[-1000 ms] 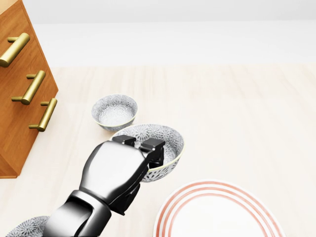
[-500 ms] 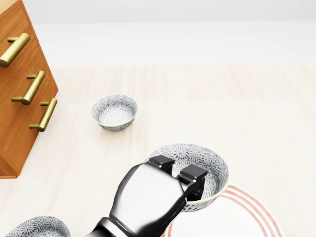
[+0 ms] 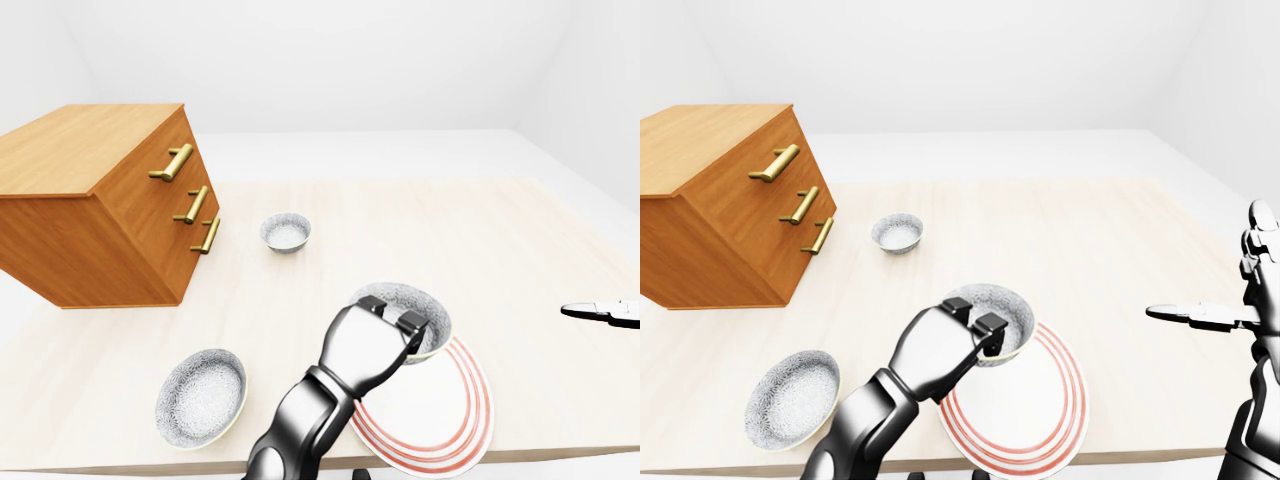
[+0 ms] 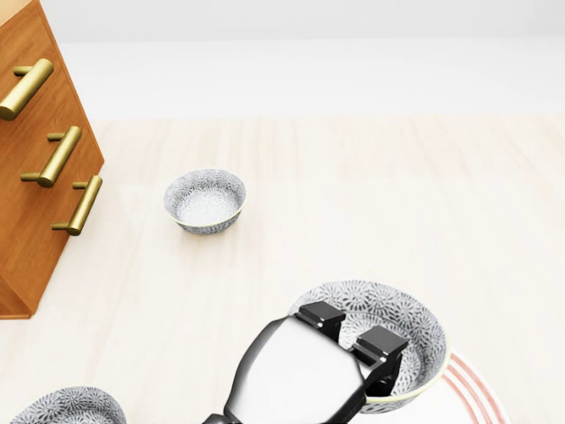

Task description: Put the bowl in the middle on the plate.

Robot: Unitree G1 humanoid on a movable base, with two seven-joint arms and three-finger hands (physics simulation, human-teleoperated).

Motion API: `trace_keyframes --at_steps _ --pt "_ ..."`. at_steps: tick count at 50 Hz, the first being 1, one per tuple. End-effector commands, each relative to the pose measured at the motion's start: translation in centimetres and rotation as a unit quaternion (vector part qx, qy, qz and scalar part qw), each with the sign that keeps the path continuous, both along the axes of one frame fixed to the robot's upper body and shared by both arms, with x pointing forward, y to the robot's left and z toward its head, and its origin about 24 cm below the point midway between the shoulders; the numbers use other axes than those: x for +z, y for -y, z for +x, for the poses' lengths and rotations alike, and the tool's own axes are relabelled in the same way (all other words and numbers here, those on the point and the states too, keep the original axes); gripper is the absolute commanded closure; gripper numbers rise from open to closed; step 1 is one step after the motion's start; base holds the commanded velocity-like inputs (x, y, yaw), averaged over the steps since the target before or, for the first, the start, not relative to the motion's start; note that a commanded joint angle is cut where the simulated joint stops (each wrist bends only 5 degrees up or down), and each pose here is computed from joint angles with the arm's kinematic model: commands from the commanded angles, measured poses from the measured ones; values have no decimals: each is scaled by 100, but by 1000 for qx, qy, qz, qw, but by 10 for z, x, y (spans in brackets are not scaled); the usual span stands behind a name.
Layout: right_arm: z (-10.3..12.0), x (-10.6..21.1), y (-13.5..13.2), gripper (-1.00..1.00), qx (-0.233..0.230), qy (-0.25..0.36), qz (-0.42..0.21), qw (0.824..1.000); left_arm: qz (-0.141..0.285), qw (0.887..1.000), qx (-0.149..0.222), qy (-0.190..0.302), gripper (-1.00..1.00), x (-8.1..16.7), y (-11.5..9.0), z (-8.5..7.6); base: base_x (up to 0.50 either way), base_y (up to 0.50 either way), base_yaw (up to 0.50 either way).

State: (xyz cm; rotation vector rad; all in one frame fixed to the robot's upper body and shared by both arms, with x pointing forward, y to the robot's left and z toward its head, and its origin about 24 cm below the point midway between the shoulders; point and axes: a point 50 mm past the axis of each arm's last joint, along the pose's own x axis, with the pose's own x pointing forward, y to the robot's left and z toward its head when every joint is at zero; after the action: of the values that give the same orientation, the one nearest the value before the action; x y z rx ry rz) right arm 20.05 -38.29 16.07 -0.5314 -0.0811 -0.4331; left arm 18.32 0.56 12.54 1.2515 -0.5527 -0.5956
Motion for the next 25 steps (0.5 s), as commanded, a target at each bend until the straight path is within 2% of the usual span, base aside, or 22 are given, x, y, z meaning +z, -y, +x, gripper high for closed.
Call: trace_keyframes --at_steps 1,7,13,14,15,25 --pt "1 -1 0 -100 -1 -2 1 1000 -21 1000 -4 2 100 -2 2 1 0 0 0" --pt "1 0 0 -100 0 -1 0 1000 -21 1000 -3 -9 100 -8 2 2 0 0 0" --pt "1 -1 0 -100 -1 -2 1 1000 -11 1000 -14 -8 100 -12 8 -9 0 0 0" --pt "1 -1 0 -100 0 -2 0 1000 -6 999 -31 -12 100 -18 15 -22 0 0 0" --pt "0 0 0 -100 0 -1 -1 1000 -6 999 -37 -12 100 -21 17 -26 0 0 0" --pt "0 -1 -1 -100 1 -3 -1 1000 -12 996 -80 -25 100 -29 28 -40 0 0 0"
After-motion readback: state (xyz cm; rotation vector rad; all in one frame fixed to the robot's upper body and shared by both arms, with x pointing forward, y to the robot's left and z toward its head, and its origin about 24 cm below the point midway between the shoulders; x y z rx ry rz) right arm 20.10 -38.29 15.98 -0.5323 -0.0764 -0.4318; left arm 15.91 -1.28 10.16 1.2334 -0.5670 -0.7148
